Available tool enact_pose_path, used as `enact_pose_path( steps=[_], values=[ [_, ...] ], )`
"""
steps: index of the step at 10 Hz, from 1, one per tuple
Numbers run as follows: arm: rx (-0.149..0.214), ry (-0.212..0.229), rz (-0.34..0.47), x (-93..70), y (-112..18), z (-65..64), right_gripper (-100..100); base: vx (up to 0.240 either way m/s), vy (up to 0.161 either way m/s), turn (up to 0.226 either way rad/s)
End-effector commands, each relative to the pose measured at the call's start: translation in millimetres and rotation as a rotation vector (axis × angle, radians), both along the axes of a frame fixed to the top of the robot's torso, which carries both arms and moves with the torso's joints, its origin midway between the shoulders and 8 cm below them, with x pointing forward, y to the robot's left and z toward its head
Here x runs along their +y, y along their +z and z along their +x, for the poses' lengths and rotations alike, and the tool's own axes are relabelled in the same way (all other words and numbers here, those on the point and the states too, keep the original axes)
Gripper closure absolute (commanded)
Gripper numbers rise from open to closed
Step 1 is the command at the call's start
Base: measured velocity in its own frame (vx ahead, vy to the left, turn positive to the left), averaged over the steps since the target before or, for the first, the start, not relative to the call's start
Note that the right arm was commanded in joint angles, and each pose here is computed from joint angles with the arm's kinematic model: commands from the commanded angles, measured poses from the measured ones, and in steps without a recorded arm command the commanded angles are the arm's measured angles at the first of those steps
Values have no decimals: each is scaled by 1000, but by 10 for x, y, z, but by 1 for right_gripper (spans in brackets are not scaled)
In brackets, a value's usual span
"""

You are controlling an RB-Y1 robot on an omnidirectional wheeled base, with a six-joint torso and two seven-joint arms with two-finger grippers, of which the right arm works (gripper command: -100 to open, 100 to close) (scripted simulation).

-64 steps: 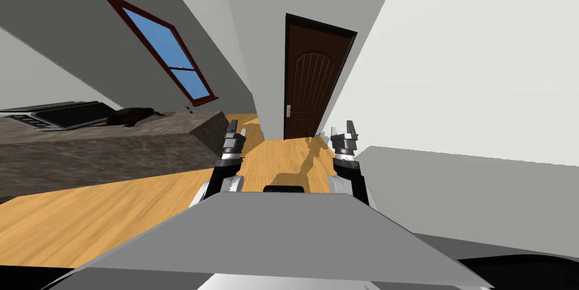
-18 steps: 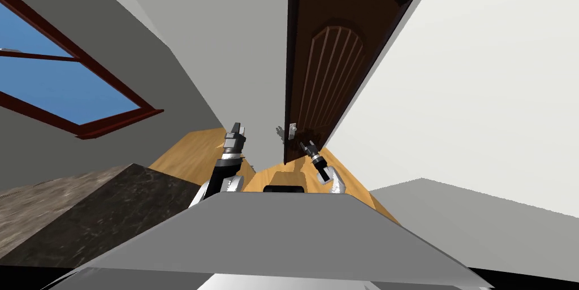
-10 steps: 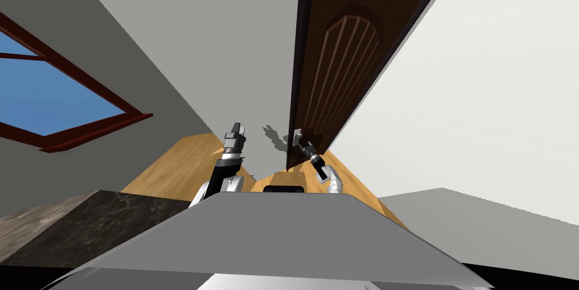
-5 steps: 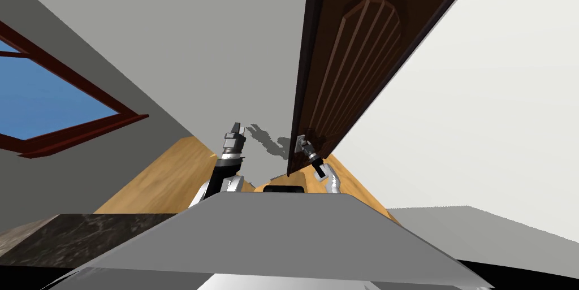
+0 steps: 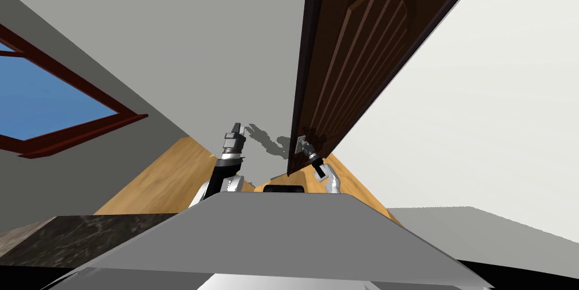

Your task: Pull the door open

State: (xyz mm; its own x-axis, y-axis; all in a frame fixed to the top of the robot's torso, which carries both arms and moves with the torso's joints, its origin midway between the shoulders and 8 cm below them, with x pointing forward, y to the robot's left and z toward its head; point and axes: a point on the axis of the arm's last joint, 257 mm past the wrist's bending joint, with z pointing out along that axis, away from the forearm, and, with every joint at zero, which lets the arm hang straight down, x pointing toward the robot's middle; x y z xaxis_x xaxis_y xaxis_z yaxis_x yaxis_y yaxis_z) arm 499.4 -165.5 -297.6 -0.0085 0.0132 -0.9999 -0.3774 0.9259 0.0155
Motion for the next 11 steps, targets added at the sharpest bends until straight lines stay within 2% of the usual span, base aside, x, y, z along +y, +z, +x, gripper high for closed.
enact_pose_path(
  steps=[1,2,7,8,9,10,11],
  values=[
    [-4,3,2,15,17,2,100,0,0,0],
    [-4,3,2,15,17,2,100,0,0,0],
    [49,-143,136,-434,-12,108,100,-55,-15,62],
    [49,-147,152,-446,0,111,100,-48,-14,36],
    [62,-183,184,-556,-16,130,100,-58,4,55],
    [62,-186,196,-565,-7,132,100,-42,5,31],
    [77,-222,228,-679,-31,147,100,-34,-7,66]
  ],
)
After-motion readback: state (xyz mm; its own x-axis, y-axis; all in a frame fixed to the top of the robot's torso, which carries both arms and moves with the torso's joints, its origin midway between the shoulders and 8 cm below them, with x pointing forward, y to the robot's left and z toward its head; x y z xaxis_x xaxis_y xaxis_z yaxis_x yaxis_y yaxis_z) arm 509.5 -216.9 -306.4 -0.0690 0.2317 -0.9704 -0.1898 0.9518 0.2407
